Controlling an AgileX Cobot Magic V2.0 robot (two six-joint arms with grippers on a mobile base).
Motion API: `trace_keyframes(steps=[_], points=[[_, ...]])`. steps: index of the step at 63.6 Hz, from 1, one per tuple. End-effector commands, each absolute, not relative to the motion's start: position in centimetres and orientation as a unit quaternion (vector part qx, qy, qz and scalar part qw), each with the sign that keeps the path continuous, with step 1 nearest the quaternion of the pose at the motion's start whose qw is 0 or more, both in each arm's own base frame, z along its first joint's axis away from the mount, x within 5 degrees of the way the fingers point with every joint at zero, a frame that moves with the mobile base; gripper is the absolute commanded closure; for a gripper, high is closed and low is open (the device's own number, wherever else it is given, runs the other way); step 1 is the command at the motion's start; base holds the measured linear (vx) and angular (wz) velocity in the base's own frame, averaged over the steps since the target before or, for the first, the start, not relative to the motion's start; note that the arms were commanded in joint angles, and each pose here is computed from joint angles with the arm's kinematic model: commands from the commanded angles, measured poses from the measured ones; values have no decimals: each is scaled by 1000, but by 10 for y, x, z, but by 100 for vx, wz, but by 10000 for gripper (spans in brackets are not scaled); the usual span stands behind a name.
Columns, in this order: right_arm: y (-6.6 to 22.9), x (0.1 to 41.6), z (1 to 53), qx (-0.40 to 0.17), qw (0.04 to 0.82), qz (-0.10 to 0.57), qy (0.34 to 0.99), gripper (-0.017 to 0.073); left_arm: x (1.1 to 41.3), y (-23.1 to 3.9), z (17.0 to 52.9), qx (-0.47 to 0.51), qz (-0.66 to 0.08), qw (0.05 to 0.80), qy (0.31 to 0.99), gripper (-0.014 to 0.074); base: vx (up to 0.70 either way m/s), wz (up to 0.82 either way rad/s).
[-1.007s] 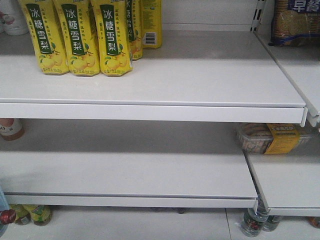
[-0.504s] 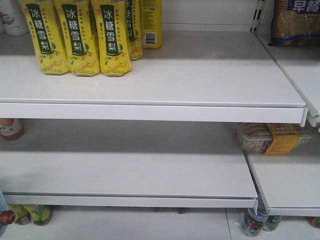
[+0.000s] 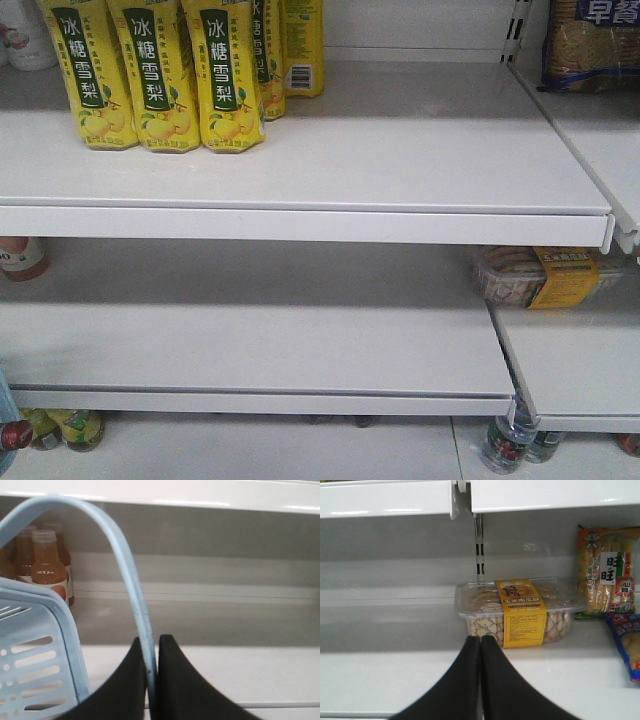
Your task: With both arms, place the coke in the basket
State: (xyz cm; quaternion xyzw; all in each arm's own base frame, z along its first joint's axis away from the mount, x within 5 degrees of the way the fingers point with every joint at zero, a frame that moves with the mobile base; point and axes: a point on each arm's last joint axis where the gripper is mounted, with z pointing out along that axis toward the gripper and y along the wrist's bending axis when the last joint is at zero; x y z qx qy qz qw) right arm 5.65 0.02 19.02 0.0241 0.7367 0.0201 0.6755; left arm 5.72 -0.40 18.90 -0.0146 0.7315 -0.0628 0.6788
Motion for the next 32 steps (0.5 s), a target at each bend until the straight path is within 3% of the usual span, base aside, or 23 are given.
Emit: trace_keyframes(steps=[1,32], points=[[-1,56,193,27,705,18,709,568,55,-4,204,16,-41,744,667,600,0,0],[-1,56,193,27,704,18,709,568,55,-4,204,16,-41,744,667,600,0,0]])
